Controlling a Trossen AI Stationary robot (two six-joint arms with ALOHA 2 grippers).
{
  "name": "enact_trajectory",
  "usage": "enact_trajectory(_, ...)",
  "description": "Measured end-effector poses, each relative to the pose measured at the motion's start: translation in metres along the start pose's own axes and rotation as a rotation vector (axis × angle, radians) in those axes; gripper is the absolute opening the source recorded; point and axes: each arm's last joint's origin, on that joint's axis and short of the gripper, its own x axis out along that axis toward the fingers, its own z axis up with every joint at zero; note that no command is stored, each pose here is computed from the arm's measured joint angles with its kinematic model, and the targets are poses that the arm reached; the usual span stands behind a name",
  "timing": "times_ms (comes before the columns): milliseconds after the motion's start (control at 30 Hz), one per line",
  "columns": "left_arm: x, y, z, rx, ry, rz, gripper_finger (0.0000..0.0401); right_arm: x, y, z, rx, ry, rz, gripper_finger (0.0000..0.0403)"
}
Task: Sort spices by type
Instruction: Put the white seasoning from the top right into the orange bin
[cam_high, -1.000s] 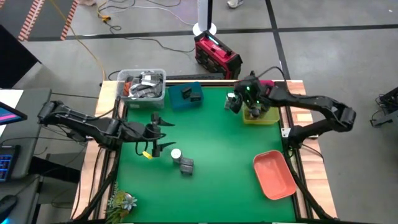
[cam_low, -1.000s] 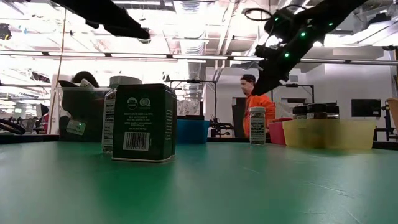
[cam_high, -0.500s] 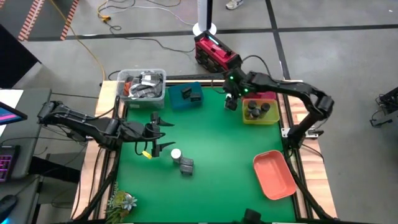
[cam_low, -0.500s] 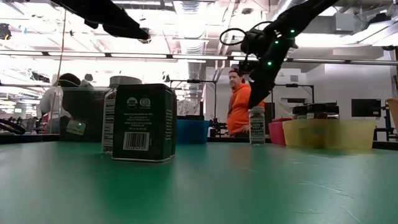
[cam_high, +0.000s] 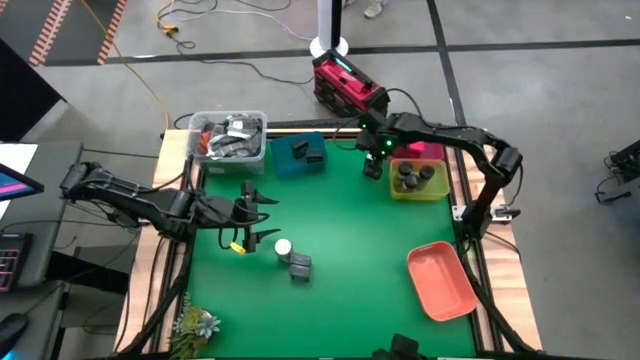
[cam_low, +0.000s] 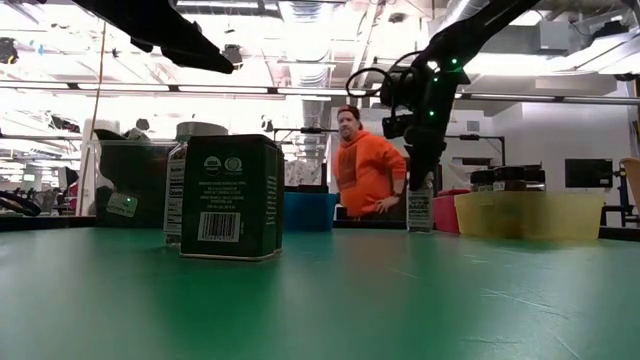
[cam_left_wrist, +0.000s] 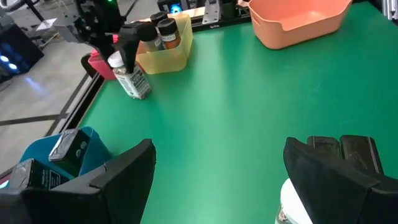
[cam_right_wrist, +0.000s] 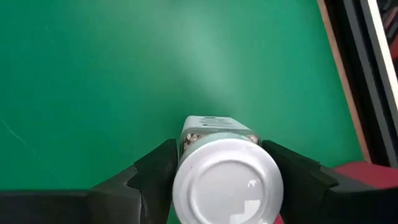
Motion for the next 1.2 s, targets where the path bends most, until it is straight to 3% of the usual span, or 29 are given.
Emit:
enact_trajectory(200, 0.000, 0.000, 0.000, -0.004, 0.000, 0.000, 0.0336, 0.000, 0.000, -0.001, 0.001, 0.016, 0.004, 0.0254)
enact_trajectory(433, 0.000, 0.000, 0.000, -0.012, -0.001, 0.000, 0.0336, 0.000, 0.003, -0.003, -0.006, 0.041, 0.011, 0.0226)
enact_trajectory(633, 0.000, 0.000, 0.000, 0.001, -0.004, 0.001, 0.0336, -0.005, 0.021, -0.002, -0.051, 0.095, 0.039, 0.0226)
enact_trajectory(967, 0.000, 0.000, 0.001, 0.016, -0.010, 0.002, 0.0336, -0.046, 0.101, 0.019, -0.229, 0.140, 0.110, 0.0226)
enact_trajectory(1200, 0.000, 0.000, 0.000, -0.002, 0.005, 0.000, 0.0336, -0.078, 0.170, 0.014, -0.313, 0.174, 0.151, 0.0226)
